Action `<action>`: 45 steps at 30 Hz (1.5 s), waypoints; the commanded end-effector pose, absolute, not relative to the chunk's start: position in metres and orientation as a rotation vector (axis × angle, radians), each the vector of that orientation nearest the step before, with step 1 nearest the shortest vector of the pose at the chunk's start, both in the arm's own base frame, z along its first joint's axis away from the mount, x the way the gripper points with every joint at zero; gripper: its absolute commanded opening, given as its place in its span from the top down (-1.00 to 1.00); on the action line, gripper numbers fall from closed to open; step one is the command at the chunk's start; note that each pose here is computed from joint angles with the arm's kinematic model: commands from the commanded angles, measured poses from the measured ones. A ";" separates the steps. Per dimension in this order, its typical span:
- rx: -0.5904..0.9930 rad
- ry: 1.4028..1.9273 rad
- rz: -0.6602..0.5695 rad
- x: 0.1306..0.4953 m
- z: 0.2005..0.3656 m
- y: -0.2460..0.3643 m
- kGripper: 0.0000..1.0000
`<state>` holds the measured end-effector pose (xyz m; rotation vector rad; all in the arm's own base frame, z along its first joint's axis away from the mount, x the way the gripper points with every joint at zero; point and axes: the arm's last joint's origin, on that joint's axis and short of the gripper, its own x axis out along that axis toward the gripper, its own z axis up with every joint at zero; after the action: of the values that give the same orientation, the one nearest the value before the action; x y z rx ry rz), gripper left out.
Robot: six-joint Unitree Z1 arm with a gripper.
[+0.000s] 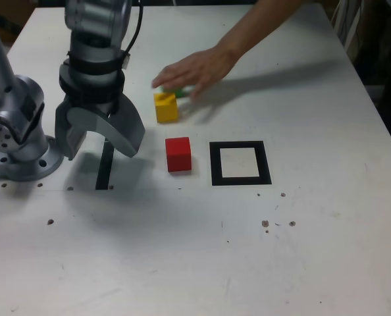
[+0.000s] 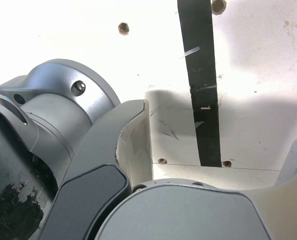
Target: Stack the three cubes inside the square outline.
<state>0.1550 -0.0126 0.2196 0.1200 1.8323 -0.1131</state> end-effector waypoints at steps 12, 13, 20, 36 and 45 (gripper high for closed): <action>0.129 1.827 -0.124 0.160 0.216 -0.013 -0.95; 0.130 1.826 -0.123 0.160 0.216 -0.013 -0.95; 0.130 1.827 -0.122 0.160 0.217 -0.013 -0.95; 0.140 1.832 -0.114 0.159 0.217 -0.011 -0.95; 0.137 1.832 -0.115 0.157 0.217 -0.010 -0.95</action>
<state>0.1583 -0.0102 0.2166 0.1348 1.8319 -0.1143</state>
